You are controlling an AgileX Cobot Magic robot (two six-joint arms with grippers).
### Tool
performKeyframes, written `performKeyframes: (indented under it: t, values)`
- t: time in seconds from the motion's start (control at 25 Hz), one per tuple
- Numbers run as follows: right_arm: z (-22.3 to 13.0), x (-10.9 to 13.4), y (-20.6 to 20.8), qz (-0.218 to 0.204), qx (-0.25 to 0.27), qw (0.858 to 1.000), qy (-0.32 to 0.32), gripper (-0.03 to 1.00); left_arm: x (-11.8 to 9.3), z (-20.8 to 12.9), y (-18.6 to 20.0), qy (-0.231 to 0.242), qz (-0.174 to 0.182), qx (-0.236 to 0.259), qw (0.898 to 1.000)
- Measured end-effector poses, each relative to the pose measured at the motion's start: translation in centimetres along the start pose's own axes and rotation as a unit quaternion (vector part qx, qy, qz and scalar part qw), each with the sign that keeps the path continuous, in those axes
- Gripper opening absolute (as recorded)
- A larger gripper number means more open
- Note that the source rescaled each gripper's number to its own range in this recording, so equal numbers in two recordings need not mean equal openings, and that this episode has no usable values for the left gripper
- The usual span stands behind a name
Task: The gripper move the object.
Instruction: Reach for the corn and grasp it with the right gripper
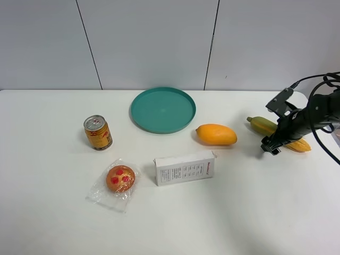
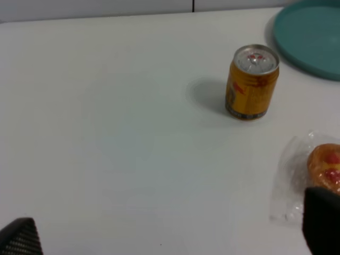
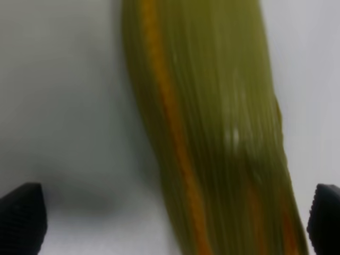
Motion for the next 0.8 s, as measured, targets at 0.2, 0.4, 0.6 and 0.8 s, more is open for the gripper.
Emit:
performKeyframes:
  t: [0.2, 0.4, 0.6, 0.8]
  values:
    - [0.16, -0.08, -0.13, -0.004, -0.009, 0.999, -0.038, 1.00, 0.00, 0.00, 0.00, 0.000, 0.000, 0.000, 1.000]
    - [0.28, -0.15, -0.41, -0.008, -0.018, 0.997, -0.080, 1.00, 0.00, 0.00, 0.00, 0.000, 0.000, 0.000, 1.000]
    - [0.57, -0.31, -0.65, -0.016, -0.036, 0.995, -0.092, 1.00, 0.00, 0.00, 0.00, 0.000, 0.000, 0.000, 1.000]
    - [0.56, -0.30, -0.68, -0.015, -0.036, 0.993, -0.109, 1.00, 0.00, 0.00, 0.00, 0.000, 0.000, 0.000, 1.000]
Point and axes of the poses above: a point on each arm's last joint axis where the gripper is mounted, y pointing back along that axis away from the gripper, x along the wrist's bending axis when the last joint is at zero, z = x × y, the point moved 2 cm from there along -y, pointing out along that axis toward the gripper, and after that the axes turned 10 degrees about -y, right-handed, at the moved point
